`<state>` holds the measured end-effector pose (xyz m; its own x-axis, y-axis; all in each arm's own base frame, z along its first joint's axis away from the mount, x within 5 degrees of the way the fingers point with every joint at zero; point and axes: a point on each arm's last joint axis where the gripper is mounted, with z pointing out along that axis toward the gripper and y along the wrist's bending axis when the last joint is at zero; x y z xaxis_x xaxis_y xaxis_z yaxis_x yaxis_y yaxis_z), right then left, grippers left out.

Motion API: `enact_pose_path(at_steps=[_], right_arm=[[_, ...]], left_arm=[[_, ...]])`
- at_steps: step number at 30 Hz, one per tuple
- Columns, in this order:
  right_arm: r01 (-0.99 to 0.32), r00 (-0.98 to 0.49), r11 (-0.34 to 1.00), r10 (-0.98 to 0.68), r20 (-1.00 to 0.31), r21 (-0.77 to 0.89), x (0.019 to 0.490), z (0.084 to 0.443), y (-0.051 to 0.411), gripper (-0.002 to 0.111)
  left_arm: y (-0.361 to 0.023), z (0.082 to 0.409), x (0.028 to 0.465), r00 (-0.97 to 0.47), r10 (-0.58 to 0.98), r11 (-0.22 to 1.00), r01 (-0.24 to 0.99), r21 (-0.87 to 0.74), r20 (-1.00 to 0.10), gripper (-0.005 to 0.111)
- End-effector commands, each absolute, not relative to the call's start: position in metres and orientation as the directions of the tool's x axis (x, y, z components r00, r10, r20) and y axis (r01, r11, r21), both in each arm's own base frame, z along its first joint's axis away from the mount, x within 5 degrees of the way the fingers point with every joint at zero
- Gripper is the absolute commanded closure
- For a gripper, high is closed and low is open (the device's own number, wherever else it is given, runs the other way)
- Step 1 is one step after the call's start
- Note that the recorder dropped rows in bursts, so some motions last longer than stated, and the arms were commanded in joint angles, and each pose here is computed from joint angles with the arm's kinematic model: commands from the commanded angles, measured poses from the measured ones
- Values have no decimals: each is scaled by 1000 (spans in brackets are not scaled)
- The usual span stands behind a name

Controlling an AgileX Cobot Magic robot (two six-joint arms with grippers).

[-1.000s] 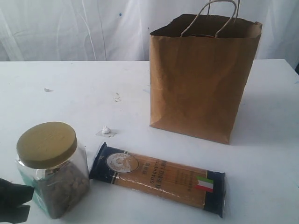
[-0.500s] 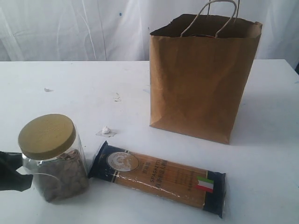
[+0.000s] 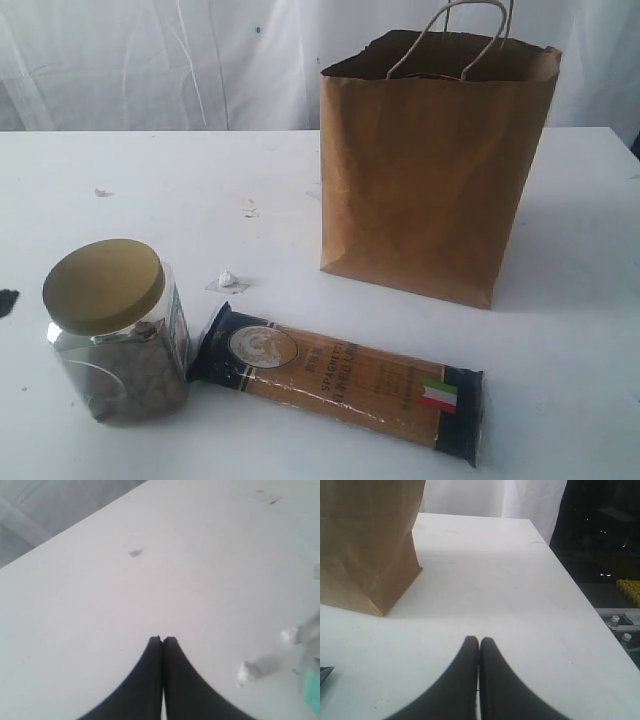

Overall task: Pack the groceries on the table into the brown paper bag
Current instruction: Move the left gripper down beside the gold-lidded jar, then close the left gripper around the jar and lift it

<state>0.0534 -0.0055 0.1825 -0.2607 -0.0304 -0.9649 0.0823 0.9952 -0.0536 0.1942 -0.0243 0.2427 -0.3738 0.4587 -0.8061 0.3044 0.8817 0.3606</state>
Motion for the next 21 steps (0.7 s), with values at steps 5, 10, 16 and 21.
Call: enact_pose_path(at_steps=[5,10,16,21], right_arm=[[87,-257,995,-28,-966,-52,53,182,-6,108],[87,-257,995,-28,-966,-52,53,182,-6,108],[87,-257,995,-28,-966,-52,53,182,-6,108],[87,-257,995,-28,-966,-52,53,182,-6,108]], left_arm=[[-9,239,208,-444,594,799,422,429,-670,107],[-20,246,217,-404,724,654,657,374,-559,107],[-37,275,233,-342,716,568,793,222,-608,107],[-26,287,240,-411,694,548,834,63,-591,107]])
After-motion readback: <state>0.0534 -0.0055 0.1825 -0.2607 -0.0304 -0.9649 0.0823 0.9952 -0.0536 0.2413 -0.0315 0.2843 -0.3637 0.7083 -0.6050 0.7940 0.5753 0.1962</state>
